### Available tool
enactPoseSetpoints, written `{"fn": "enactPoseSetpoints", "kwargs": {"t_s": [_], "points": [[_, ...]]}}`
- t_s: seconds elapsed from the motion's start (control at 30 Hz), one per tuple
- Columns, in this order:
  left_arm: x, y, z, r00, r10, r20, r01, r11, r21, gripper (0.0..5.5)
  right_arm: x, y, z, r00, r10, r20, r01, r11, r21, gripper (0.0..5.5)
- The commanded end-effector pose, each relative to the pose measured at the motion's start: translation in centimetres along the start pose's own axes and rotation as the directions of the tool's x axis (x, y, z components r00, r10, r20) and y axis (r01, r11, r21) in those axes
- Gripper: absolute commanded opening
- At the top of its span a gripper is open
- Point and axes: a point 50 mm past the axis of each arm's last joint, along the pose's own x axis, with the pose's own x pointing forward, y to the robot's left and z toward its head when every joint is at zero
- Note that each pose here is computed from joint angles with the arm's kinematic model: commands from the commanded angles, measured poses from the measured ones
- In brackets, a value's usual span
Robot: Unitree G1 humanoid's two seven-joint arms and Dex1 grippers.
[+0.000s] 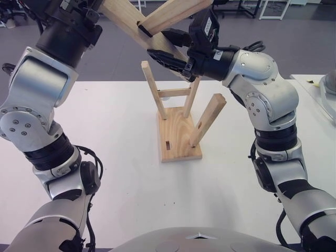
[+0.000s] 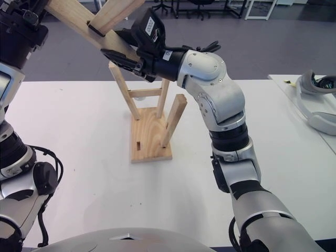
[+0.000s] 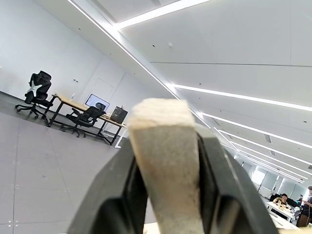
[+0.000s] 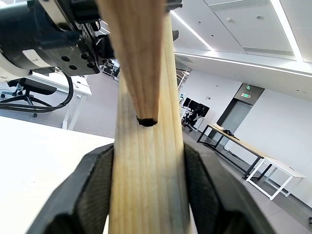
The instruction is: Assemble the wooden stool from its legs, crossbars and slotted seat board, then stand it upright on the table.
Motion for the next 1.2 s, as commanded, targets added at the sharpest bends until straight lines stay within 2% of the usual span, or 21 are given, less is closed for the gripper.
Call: {"fn": "enactPoseSetpoints", "kwargs": {"t_s": [0.03, 0.13, 0.23, 0.33, 0.43, 0.5, 0.57, 0.6, 0.67, 0.7, 0.77, 0.87, 1.03, 1.2], "points": [[-1.3, 0.7, 0.6, 0.994, 0.091, 0.067, -0.093, 0.995, 0.023, 1.02, -0.9, 0.1, -2.0, 0.991, -0.005, -0.130, -0.001, 0.999, -0.043, 2.94], [-3.0, 2.3, 0.7, 0.965, 0.234, 0.117, -0.238, 0.971, 0.022, 1.02, -2.5, -0.3, -3.0, 0.976, -0.038, -0.213, 0.011, 0.992, -0.127, 3.48], [-4.4, 3.1, -0.1, 0.936, 0.331, 0.123, -0.335, 0.942, 0.012, 1.02, -3.6, -1.2, -2.3, 0.976, -0.083, -0.203, 0.050, 0.985, -0.163, 4.04], [-5.7, 3.8, -1.0, 0.903, 0.416, 0.110, -0.419, 0.908, 0.003, 1.02, -5.0, -2.3, -1.2, 0.972, -0.135, -0.193, 0.094, 0.974, -0.205, 4.11], [-6.5, 3.7, -2.6, 0.875, 0.482, 0.054, -0.483, 0.875, 0.017, 1.02, -8.2, -4.1, -0.4, 0.946, -0.230, -0.229, 0.180, 0.959, -0.221, 4.11], [-7.1, 4.0, -5.2, 0.840, 0.541, -0.032, -0.541, 0.841, 0.002, 1.02, -11.3, -4.5, -2.2, 0.886, -0.270, -0.378, 0.195, 0.955, -0.225, 4.11], [-8.0, 4.3, -7.2, 0.801, 0.592, -0.091, -0.595, 0.804, -0.009, 1.02, -13.3, -3.4, -4.7, 0.818, -0.232, -0.526, 0.141, 0.968, -0.207, 4.11], [-8.4, 4.4, -7.8, 0.782, 0.614, -0.106, -0.619, 0.785, -0.018, 1.02, -13.9, -2.4, -6.1, 0.779, -0.190, -0.597, 0.098, 0.978, -0.183, 4.11], [-9.4, 4.8, -8.7, 0.743, 0.659, -0.114, -0.661, 0.750, 0.028, 1.02, -15.0, 0.8, -10.6, 0.648, -0.085, -0.757, -0.015, 0.992, -0.125, 4.11], [-10.0, 4.9, -8.9, 0.726, 0.679, -0.104, -0.676, 0.733, 0.068, 1.02, -15.1, 2.6, -12.8, 0.604, -0.037, -0.796, -0.059, 0.994, -0.092, 4.11], [-10.8, 5.1, -9.2, 0.708, 0.701, -0.085, -0.697, 0.713, 0.076, 1.02, -14.0, 5.9, -16.6, 0.578, -0.017, -0.816, -0.057, 0.997, -0.061, 4.11], [-10.9, 5.0, -9.7, 0.724, 0.687, -0.062, -0.682, 0.726, 0.093, 1.02, -12.4, 8.6, -19.5, 0.558, -0.041, -0.829, -0.051, 0.995, -0.083, 4.11], [-11.2, 5.3, -11.1, 0.726, 0.686, -0.048, -0.679, 0.726, 0.111, 1.02, -10.3, 9.2, -18.8, 0.633, 0.005, -0.774, -0.096, 0.993, -0.072, 4.11], [-11.6, 6.0, -11.3, 0.744, 0.668, -0.003, -0.656, 0.732, 0.183, 1.02, -10.4, 8.4, -18.4, 0.641, -0.004, -0.767, -0.090, 0.993, -0.081, 4.11]]}}
